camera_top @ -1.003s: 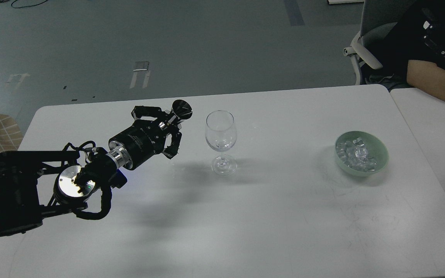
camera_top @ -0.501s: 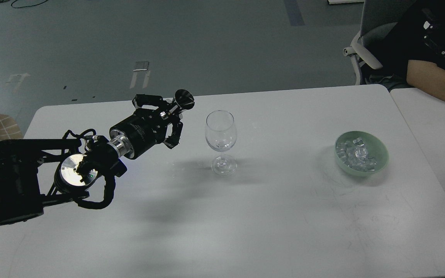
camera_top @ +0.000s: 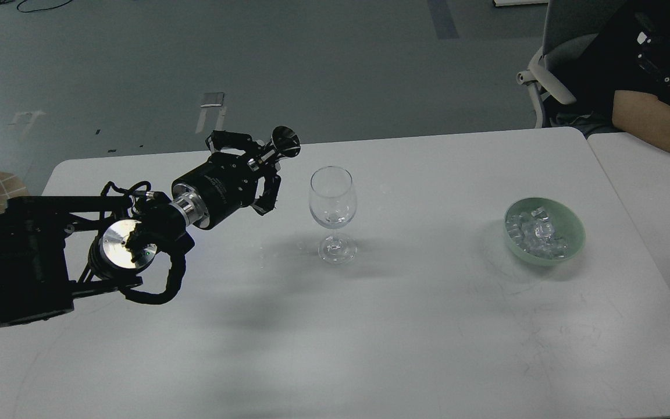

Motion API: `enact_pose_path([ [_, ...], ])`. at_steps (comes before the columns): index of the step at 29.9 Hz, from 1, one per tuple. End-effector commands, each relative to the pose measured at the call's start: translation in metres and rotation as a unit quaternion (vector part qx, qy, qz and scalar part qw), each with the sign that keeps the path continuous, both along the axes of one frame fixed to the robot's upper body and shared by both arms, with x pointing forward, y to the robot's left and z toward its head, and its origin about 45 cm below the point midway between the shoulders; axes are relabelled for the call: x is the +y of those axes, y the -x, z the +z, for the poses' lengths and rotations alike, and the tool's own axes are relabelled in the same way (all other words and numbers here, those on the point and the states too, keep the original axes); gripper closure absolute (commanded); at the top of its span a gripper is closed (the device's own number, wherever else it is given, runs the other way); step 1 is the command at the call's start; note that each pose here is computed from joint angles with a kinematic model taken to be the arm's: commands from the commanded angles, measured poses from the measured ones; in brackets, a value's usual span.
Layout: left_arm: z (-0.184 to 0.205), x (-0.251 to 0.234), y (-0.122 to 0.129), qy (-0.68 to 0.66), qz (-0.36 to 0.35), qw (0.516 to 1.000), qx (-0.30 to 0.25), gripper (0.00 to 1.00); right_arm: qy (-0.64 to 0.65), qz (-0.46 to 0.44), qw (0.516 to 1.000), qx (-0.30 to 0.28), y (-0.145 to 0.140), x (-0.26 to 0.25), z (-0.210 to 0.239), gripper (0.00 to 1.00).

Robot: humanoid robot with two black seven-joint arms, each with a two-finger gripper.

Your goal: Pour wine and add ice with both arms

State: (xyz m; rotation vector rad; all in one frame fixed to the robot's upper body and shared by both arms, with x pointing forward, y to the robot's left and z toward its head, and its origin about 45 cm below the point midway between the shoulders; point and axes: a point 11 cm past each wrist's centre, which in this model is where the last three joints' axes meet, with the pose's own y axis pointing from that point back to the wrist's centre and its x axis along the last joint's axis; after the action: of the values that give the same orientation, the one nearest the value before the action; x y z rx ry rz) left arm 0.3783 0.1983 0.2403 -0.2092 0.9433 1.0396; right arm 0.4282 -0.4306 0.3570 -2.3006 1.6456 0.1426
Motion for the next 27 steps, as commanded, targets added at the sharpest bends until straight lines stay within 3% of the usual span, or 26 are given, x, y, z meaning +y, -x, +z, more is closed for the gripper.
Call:
enact_pose_path([
  [1,-0.0015,-0.0079,-0.0009,-0.001,-0.007,1.0,0.0,0.84,0.0,0.0,1.0,0.0,0.0,0.0,-0.0002,0.0],
  [27,-0.0008,-0.0121,-0.0078,-0.026,-0.014,0.999,-0.014,0.84,-0.002,0.0,1.0,-0.001,-0.0002,0.0005,0.0001,0.0],
])
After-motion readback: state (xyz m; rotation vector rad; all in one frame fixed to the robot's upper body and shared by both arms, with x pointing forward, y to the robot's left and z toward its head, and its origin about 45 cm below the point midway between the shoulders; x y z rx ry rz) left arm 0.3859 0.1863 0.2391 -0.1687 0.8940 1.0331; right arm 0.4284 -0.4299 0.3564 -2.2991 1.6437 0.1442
